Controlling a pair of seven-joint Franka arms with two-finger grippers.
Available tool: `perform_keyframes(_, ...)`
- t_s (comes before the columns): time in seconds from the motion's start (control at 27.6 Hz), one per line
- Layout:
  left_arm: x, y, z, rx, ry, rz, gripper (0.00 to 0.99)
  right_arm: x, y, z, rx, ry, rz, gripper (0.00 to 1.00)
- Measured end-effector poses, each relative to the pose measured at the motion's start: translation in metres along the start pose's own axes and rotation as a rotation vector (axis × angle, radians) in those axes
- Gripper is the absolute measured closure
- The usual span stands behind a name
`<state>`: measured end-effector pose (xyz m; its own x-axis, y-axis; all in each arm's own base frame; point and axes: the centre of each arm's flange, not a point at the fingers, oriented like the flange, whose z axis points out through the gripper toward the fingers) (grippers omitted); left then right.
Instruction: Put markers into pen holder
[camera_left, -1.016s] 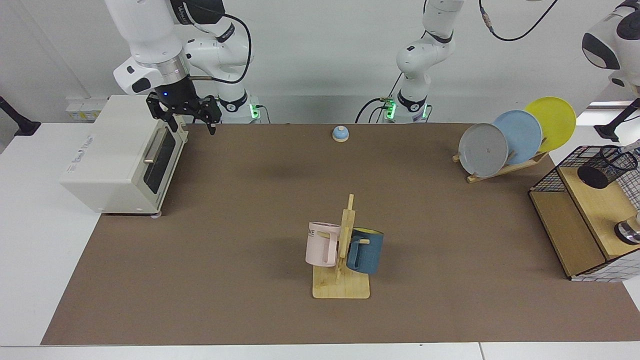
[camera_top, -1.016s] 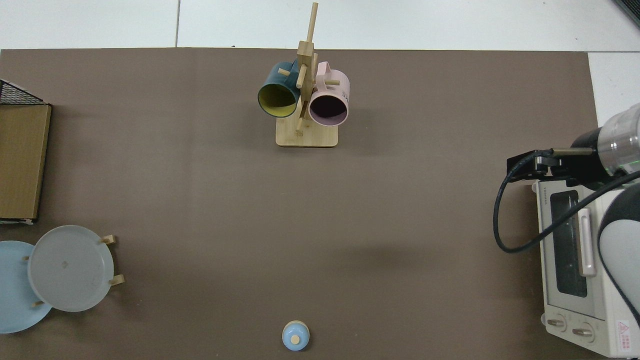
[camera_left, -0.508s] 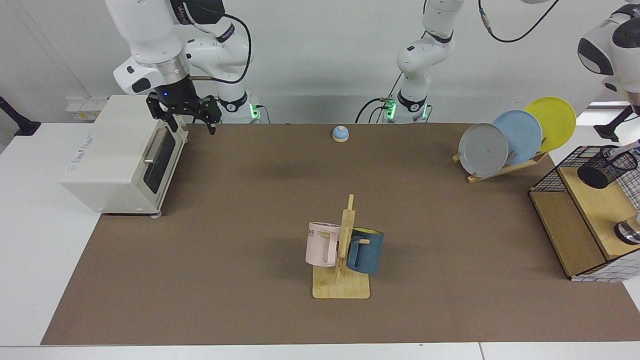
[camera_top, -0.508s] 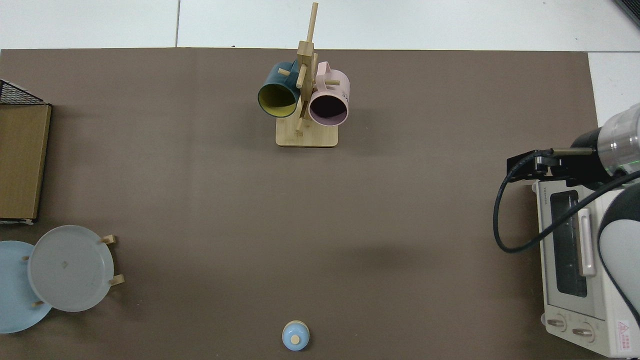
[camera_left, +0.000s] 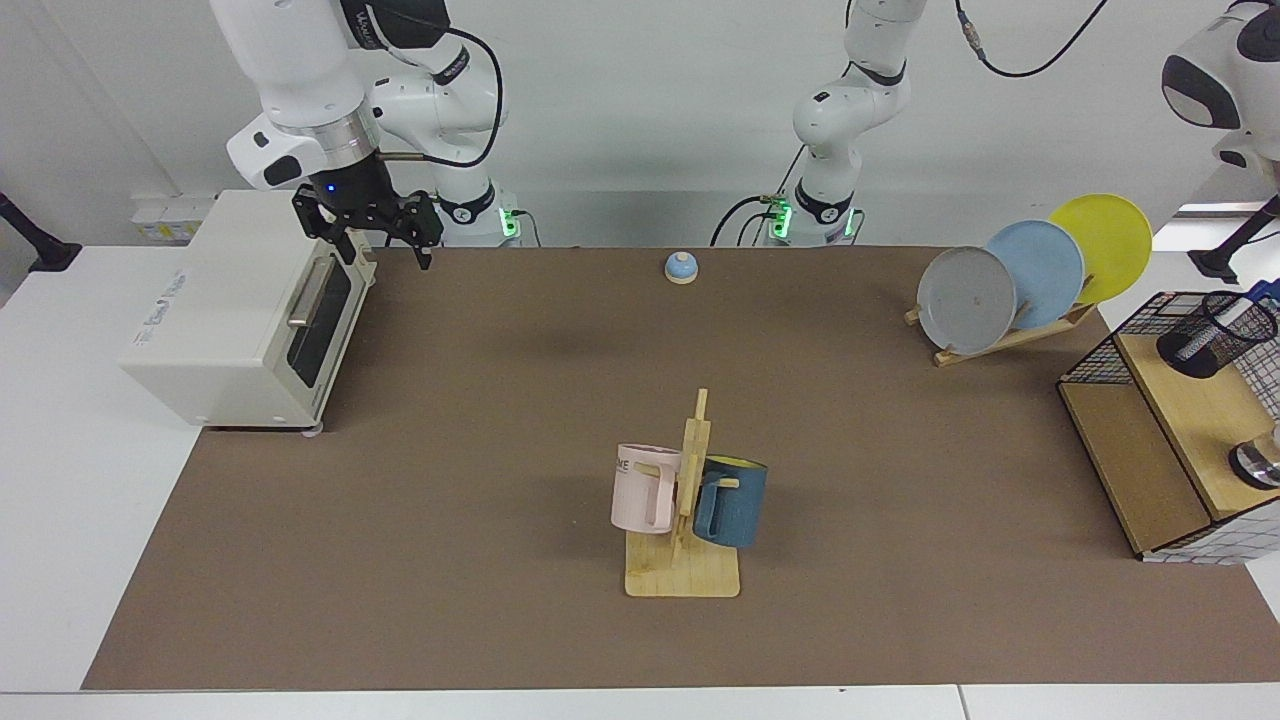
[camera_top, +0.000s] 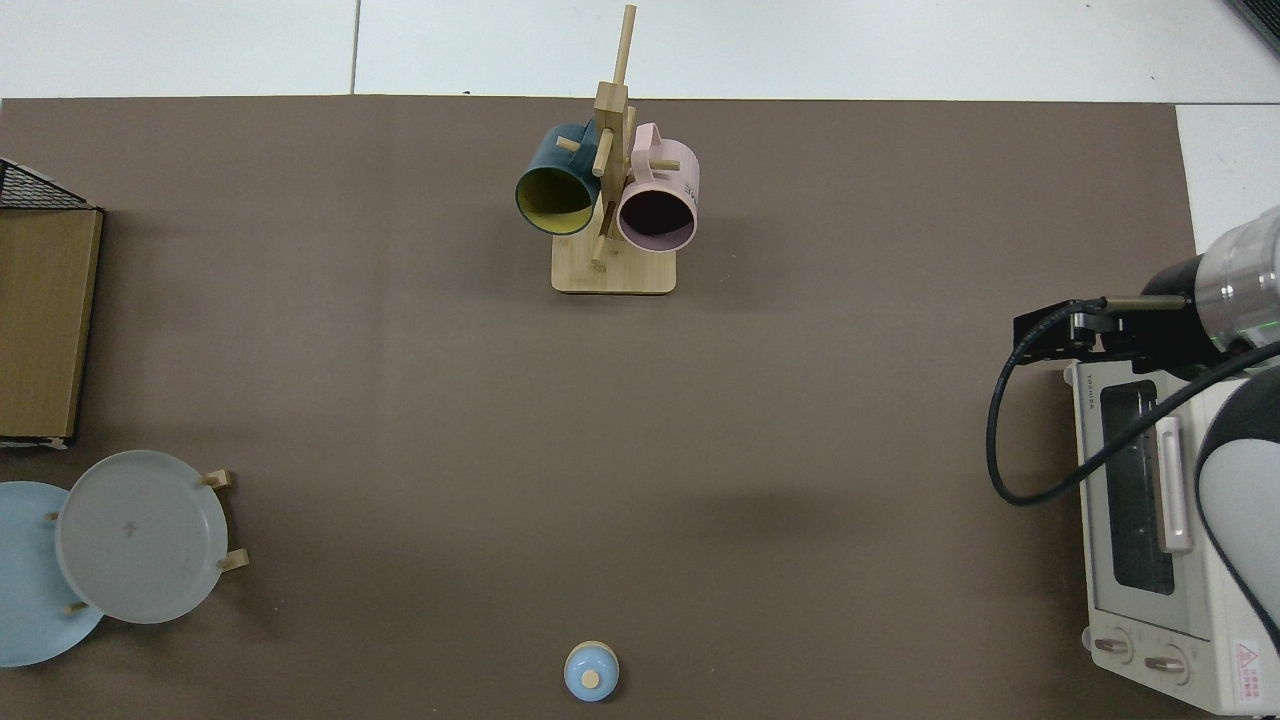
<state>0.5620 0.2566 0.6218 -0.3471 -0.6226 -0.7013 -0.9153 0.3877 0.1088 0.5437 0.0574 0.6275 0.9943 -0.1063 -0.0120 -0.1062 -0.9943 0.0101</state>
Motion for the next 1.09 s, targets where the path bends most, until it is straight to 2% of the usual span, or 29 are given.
perform_keyframes(0.29, 0.027, -0.025, -0.038, 0.003, 0.176, -0.448, 0.0, 0.0, 0.0, 0.0, 0.0, 0.0, 0.0, 0.0)
perform_keyframes(0.51, 0.079, -0.064, -0.08, -0.062, 0.324, -0.796, 0.0, 0.0, 0.0, 0.0, 0.0, 0.0, 0.0, 0.0)
perform_keyframes(0.87, 0.152, -0.105, -0.137, -0.31, 0.532, -1.411, 0.0, 0.0, 0.0, 0.0, 0.0, 0.0, 0.0, 0.0)
perform_keyframes(1.09, 0.18, -0.118, -0.163, -0.483, 0.591, -1.71, 0.0, 0.0, 0.0, 0.0, 0.0, 0.0, 0.0, 0.0)
